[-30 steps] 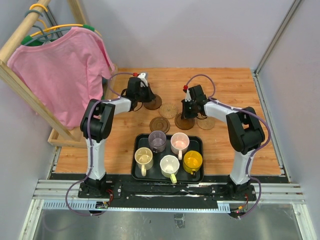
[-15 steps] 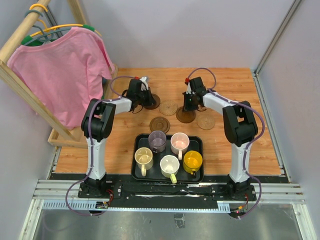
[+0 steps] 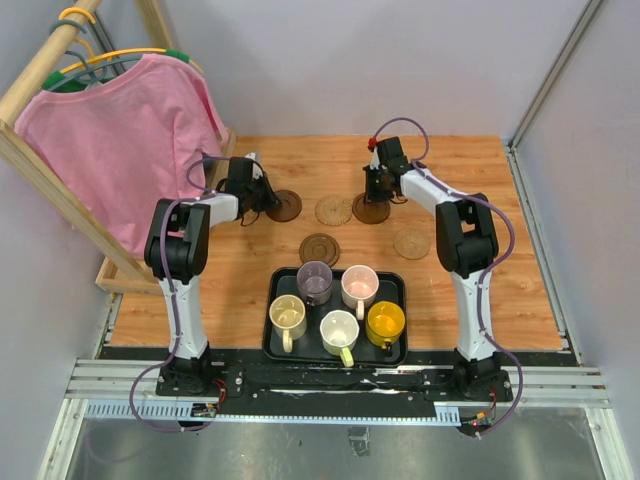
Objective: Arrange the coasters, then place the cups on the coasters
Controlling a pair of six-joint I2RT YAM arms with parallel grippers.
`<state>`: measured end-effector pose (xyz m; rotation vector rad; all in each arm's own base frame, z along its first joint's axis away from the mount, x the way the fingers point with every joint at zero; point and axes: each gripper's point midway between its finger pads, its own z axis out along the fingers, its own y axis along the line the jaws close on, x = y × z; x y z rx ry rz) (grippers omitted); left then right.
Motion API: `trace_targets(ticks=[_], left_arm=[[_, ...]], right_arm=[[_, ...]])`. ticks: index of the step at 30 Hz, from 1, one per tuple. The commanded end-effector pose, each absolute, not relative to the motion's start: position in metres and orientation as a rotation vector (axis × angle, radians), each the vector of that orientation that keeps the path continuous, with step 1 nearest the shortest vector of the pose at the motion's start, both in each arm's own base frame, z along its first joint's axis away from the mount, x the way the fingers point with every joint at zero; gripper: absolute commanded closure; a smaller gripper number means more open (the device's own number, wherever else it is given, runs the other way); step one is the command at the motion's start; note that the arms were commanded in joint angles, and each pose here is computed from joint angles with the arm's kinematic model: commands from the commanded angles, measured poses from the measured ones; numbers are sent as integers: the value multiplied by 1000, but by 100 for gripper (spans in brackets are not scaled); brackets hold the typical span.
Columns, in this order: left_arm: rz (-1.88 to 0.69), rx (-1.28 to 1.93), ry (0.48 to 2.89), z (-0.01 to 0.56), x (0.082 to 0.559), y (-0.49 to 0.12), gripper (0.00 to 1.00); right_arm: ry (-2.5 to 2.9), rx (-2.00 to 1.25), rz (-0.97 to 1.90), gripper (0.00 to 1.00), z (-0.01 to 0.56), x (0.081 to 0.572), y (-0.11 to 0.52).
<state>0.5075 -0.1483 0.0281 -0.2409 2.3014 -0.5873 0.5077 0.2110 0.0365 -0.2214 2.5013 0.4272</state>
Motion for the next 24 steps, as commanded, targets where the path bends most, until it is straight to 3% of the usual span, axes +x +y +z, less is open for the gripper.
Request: trace_targets(ticks=[1, 24], left_arm=[[-485, -313, 2422, -3, 483, -127, 100], [-614, -174, 2484, -15, 455, -166, 100]], right_arm=[[2538, -213, 376, 99, 25, 512, 201], [2530, -82, 259, 99, 23, 523, 155]])
